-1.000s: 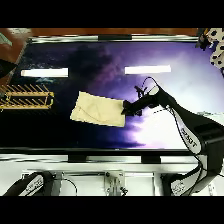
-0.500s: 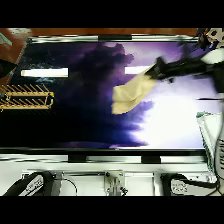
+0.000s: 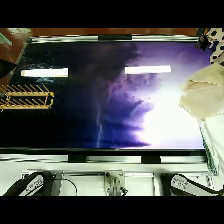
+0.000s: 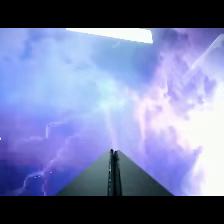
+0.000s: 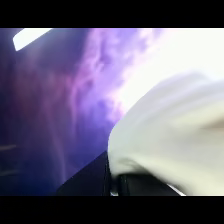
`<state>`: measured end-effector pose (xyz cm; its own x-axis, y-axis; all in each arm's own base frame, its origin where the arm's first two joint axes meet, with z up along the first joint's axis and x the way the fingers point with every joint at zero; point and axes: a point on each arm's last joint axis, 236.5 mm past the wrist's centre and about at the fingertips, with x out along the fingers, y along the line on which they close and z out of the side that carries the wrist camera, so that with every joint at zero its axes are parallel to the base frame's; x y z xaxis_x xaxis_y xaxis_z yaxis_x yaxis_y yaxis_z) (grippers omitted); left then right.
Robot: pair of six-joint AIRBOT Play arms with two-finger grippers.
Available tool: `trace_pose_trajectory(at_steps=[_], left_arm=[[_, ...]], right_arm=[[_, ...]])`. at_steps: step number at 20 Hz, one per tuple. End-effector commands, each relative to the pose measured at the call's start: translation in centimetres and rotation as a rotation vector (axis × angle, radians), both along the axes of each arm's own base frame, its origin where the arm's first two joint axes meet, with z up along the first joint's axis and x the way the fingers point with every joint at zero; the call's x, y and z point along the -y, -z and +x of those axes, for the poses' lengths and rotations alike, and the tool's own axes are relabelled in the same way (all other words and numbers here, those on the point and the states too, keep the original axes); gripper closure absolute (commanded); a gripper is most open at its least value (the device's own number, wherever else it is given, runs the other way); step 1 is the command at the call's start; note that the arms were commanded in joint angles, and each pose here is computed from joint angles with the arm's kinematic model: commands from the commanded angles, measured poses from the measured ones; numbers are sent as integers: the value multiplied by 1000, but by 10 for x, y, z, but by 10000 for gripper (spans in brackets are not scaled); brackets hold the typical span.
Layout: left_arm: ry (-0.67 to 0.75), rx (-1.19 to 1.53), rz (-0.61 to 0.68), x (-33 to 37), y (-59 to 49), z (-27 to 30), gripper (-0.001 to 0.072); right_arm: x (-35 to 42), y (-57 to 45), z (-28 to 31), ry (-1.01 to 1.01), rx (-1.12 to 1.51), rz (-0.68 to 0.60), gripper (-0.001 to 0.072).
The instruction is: Fold the shirts.
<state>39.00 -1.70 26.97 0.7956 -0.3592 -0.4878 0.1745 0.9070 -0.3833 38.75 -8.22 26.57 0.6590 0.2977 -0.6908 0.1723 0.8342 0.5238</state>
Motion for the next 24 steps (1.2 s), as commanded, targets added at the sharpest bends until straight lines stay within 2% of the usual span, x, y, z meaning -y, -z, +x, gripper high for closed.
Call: trace_pose_trajectory(at_steps=[1, 6, 9, 12, 14, 16, 21, 24], left_arm=[[-1, 0, 0, 0, 0, 0, 677], [-1, 0, -1, 0, 0, 0, 677], [-2, -1, -4, 0, 0, 0, 677], [0, -4, -4, 1, 0, -1, 677], [9, -10, -21, 4, -1, -3, 677], [23, -2, -66, 12, -6, -3, 677], [35, -1, -71, 17, -6, -2, 677], [56, -1, -71, 25, -6, -3, 677]], right_arm=[[53, -6, -21, 102, 7, -62, 641], [74, -15, -8, 114, 102, -101, 641], [67, -44, 20, 67, 281, -79, 641], [79, -62, 37, 70, 401, -133, 641], [91, -52, 37, 62, 378, -209, 642], [110, -34, 35, 47, 326, -329, 642], [166, 0, 19, 22, 164, -637, 642], [189, 1, 7, 64, 132, -682, 642]])
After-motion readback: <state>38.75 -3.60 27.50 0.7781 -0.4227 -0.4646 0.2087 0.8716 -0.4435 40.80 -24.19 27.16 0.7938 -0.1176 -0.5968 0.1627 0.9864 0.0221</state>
